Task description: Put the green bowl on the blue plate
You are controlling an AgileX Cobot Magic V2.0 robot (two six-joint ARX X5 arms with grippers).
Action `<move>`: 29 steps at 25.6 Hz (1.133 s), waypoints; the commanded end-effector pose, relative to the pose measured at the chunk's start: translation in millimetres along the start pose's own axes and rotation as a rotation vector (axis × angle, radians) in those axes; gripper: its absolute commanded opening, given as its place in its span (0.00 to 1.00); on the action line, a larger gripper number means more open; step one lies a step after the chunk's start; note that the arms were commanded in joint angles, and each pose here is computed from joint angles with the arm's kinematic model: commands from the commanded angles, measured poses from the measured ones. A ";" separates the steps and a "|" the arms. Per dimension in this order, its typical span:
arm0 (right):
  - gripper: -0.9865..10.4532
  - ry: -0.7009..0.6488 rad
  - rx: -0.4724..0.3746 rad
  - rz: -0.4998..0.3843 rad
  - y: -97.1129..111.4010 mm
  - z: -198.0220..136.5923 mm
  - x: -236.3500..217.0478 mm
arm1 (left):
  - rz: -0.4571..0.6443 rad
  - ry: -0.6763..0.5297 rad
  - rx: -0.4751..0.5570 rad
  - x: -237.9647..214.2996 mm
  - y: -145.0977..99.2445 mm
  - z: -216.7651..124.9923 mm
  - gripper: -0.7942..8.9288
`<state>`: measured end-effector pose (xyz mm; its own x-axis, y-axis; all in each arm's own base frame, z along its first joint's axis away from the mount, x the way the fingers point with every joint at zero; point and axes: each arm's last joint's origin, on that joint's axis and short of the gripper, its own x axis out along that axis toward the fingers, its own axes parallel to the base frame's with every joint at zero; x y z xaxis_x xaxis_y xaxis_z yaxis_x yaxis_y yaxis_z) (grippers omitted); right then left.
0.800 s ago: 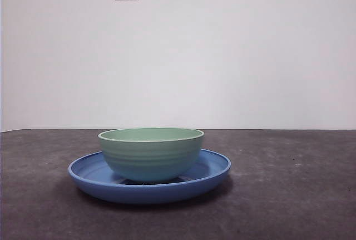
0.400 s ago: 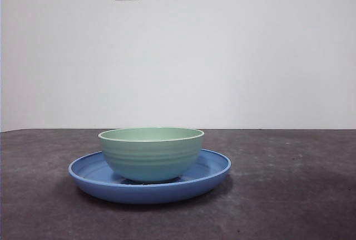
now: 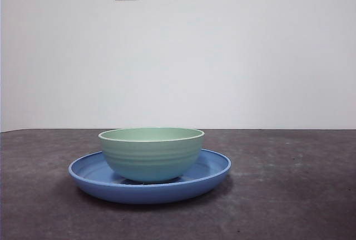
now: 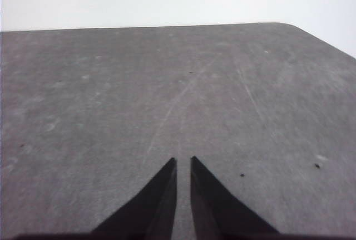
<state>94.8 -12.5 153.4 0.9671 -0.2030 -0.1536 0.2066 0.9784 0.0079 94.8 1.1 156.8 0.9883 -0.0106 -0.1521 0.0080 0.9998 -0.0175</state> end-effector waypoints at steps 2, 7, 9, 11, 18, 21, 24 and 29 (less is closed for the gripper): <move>0.12 0.011 -0.080 0.051 1.4 -3.2 0.7 | 0.000 0.026 0.006 1.9 0.1 -7.3 0.10; 0.12 0.015 -0.087 0.141 4.0 -3.8 0.4 | 0.000 0.026 0.006 1.9 0.1 -7.3 0.10; 0.12 0.014 -0.086 0.144 4.1 -3.7 0.4 | 0.000 0.025 0.006 1.9 0.1 -7.3 0.10; 0.12 0.014 -0.086 0.138 3.9 -3.7 0.4 | 0.000 0.026 0.006 1.9 0.1 -7.3 0.10; 0.12 -0.011 -0.084 0.131 3.8 -1.1 0.4 | 0.000 0.026 0.006 1.9 0.1 -7.3 0.10; 0.12 -0.011 -0.084 0.131 3.8 -1.2 0.4 | 0.000 0.026 0.006 1.9 0.1 -7.3 0.10; 0.12 -0.011 -0.084 0.131 3.8 -1.2 0.4 | 0.000 0.026 0.006 1.9 0.1 -7.3 0.10; 0.12 -0.011 -0.084 0.131 3.8 -1.2 0.4 | 0.000 0.026 0.006 1.9 0.1 -7.3 0.10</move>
<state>95.4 -8.7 152.8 0.9854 -0.0712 -0.1544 0.0645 0.9968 -0.0480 94.8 1.1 156.8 0.9883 -0.0106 -0.1521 0.0080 0.9998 -0.0175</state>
